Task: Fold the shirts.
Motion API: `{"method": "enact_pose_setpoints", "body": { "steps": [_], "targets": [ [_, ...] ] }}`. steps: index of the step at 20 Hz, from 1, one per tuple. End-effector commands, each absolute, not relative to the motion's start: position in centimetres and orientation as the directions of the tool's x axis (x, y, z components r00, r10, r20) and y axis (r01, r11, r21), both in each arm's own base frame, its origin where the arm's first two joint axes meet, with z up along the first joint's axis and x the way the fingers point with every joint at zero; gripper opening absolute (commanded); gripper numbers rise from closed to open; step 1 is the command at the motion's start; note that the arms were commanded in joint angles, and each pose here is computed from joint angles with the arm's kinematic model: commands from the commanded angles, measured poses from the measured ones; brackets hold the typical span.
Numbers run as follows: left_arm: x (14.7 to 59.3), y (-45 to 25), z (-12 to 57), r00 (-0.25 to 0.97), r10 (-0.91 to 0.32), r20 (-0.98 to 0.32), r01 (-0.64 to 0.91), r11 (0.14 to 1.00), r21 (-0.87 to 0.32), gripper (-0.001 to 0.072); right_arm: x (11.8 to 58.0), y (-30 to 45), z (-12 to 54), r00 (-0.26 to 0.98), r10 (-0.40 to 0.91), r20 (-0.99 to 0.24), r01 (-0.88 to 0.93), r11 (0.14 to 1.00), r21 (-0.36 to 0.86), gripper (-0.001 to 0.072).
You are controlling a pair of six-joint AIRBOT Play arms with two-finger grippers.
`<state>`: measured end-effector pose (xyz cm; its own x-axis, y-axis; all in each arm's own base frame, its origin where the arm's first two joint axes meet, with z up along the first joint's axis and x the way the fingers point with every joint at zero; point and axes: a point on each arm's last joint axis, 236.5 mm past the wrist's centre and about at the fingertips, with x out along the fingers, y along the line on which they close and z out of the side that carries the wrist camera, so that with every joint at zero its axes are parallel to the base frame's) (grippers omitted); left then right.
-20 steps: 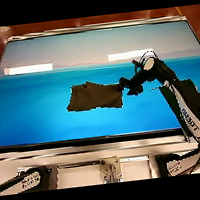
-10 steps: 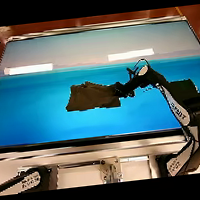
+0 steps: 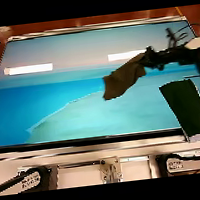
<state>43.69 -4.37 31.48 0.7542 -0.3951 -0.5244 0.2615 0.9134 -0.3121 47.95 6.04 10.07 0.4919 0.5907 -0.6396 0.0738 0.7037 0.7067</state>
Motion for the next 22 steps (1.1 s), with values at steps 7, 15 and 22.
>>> {"method": "enact_pose_setpoints", "body": {
  "steps": [7,15,22],
  "targets": [
    [42.5,-5.4,30.9,0.711,-0.438,-0.55,0.289,0.895,-0.339,0.0035,34.8,-16.2,15.4,0.564,0.135,-0.814,0.503,0.726,0.469,0.0061],
    [40.6,-7.5,31.6,0.66,-0.519,-0.543,0.35,0.852,-0.389,0.0035,26.2,-26.1,13.1,0.364,-0.152,-0.919,0.794,0.567,0.22,0.0062],
    [39.8,-7.7,31.2,0.635,-0.526,-0.565,0.356,0.849,-0.39,0.0035,18.1,-23.7,6.0,0.085,0.045,-0.995,0.889,0.448,0.096,0.0061]
  ]
}}
